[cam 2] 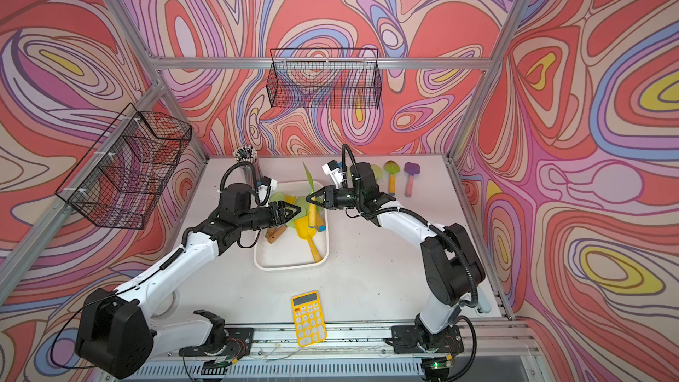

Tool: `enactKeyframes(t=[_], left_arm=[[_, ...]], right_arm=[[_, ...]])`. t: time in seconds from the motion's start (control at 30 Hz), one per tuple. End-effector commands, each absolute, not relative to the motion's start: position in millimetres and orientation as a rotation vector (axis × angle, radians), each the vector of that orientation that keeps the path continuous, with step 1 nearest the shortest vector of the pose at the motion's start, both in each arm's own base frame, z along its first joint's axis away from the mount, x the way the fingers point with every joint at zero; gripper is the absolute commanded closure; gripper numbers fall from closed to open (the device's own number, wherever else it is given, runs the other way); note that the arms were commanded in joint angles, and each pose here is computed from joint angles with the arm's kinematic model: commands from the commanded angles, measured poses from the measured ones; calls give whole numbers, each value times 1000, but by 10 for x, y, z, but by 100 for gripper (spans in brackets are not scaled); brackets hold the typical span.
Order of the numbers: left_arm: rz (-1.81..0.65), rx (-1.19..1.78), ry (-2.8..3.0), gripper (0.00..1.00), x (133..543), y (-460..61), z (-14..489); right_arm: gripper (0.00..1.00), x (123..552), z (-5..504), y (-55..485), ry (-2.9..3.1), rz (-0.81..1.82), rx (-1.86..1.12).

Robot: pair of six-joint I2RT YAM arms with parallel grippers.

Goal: Take the shovel out of the storage box
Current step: Place the shovel at the corner of the board.

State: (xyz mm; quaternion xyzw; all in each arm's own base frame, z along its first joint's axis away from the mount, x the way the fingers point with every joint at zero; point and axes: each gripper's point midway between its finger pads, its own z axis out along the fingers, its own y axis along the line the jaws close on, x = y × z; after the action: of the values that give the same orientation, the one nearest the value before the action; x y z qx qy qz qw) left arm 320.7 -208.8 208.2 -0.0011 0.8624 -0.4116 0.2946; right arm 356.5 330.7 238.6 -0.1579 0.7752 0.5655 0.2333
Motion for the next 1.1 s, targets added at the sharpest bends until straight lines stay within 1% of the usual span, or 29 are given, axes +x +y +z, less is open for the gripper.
enactKeyframes(t=[0.0,0.2,0.33,0.5,0.73,1.07], left_arm=[[-885,-29,2406,49,3165,-1849,1865],[-834,-78,2462,49,3147,-1801,1692],[-809,-58,2495,48,3114,-1876,1592],[-767,-23,2531,48,3082,-1979,1487],[-739,8,2579,48,3059,-2101,1312],[-656,69,2674,47,3015,-2265,1020]], right_arm=[[89,3790,2281,3160,2177,1414,-382],[89,4095,1996,2706,2310,1196,-217],[89,4265,1803,2332,2359,1112,-74],[89,4411,1635,1845,2410,895,45],[89,4583,1527,1251,2444,667,174],[89,4692,1458,577,2460,400,329]])
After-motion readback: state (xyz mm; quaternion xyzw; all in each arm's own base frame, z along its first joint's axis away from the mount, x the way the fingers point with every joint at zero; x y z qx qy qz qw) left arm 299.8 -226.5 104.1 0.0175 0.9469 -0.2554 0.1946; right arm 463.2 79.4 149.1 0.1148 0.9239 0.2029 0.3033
